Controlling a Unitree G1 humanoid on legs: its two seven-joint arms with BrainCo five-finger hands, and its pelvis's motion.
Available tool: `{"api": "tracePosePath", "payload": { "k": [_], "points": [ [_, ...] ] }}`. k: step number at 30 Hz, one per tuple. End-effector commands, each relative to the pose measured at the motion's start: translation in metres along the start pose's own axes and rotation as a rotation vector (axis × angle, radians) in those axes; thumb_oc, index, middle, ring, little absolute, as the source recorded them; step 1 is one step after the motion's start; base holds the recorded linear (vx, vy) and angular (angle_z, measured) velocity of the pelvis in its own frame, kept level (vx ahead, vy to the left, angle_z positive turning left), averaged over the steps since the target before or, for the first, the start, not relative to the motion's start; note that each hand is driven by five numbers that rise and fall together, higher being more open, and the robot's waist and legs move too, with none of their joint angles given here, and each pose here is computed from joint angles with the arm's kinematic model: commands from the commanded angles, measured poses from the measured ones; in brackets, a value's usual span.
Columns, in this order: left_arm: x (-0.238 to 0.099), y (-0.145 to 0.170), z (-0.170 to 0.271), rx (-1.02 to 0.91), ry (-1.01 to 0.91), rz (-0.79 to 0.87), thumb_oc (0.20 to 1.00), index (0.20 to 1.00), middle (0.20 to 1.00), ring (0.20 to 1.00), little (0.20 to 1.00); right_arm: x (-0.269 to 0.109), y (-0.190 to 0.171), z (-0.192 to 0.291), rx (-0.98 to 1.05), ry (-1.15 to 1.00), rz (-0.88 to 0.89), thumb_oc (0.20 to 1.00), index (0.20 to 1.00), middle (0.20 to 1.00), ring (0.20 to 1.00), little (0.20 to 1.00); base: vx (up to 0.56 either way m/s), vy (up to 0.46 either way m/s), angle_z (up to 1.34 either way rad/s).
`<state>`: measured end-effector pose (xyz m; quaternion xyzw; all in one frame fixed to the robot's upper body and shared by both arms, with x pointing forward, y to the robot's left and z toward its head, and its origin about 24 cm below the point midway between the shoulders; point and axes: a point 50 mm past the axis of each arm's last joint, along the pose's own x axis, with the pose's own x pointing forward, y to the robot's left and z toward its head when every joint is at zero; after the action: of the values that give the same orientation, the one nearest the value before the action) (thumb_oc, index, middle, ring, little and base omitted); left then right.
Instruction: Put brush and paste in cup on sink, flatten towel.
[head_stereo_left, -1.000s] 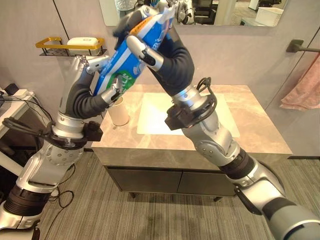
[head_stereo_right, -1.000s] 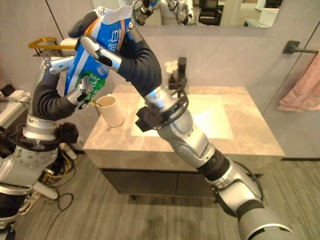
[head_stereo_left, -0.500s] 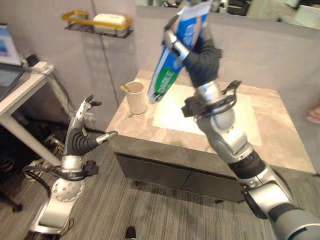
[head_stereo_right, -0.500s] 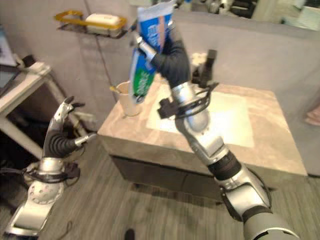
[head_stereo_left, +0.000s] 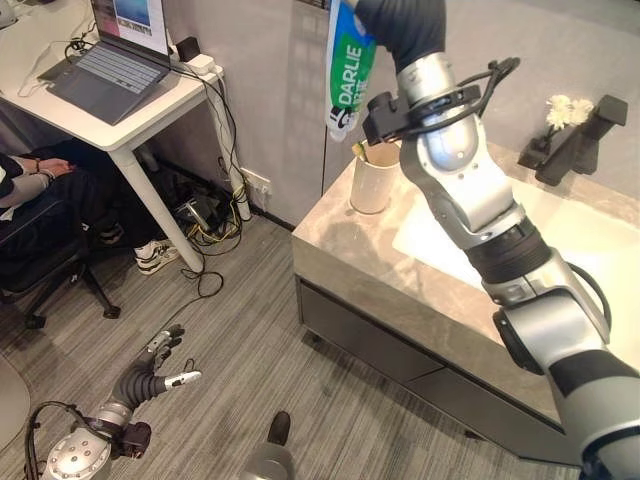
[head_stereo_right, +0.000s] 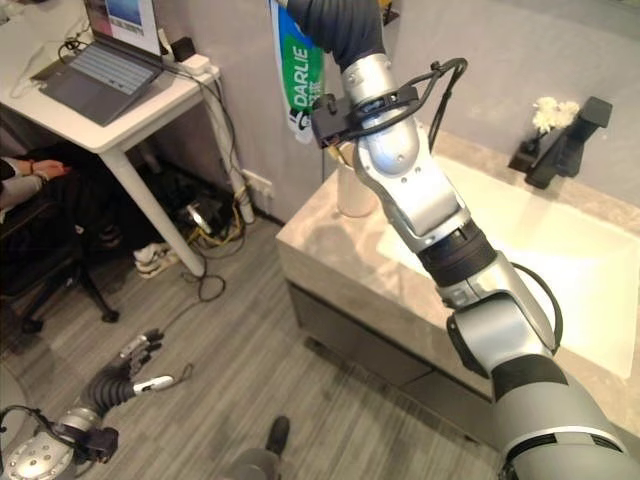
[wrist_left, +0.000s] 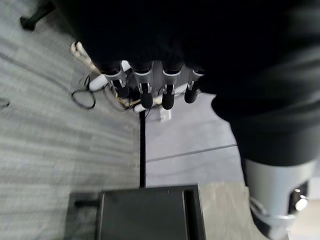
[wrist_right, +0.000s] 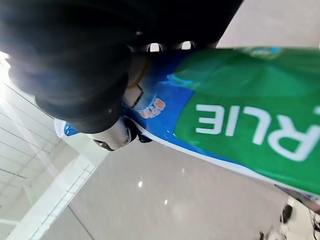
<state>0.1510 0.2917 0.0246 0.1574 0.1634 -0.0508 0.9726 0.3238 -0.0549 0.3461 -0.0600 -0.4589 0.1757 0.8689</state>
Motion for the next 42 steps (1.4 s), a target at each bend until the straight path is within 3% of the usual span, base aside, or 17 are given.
{"api": "tracePosePath", "payload": {
  "k": [1, 5, 13, 24, 42],
  "points": [
    [0.002, -0.002, 0.013, 0.029, -0.045, -0.070, 1.000, 1.000, 1.000, 1.000, 1.000, 0.010, 0.000, 0.019, -0.050, -0.087, 0.035, 0.200, 0.200, 0.200, 0.200, 0.200, 0.00, 0.000, 0.00],
    [-0.001, -0.004, 0.010, 0.029, -0.029, -0.090, 1.000, 1.000, 1.000, 1.000, 1.000, 0.010, -0.004, 0.015, -0.100, -0.073, 0.028, 0.200, 0.200, 0.200, 0.200, 0.200, 0.00, 0.009, -0.05],
    [0.003, -0.009, 0.005, 0.047, 0.003, -0.145, 1.000, 1.000, 1.000, 1.000, 1.000, 0.029, -0.026, 0.011, -0.112, -0.060, -0.183, 0.200, 0.200, 0.200, 0.200, 0.200, 0.00, 0.004, -0.02],
    [0.008, -0.011, -0.001, 0.058, 0.037, -0.183, 1.000, 1.000, 1.000, 1.000, 1.000, 0.028, -0.061, 0.015, -0.154, -0.064, -0.315, 0.200, 0.200, 0.200, 0.200, 0.200, 0.01, 0.001, 0.16],
    [0.016, -0.020, -0.001, 0.083, 0.040, -0.248, 1.000, 1.000, 1.000, 1.000, 1.000, 0.027, -0.092, 0.030, -0.261, -0.098, -0.379, 0.200, 0.200, 0.200, 0.200, 0.200, 0.03, 0.010, 0.06]
  ]
}}
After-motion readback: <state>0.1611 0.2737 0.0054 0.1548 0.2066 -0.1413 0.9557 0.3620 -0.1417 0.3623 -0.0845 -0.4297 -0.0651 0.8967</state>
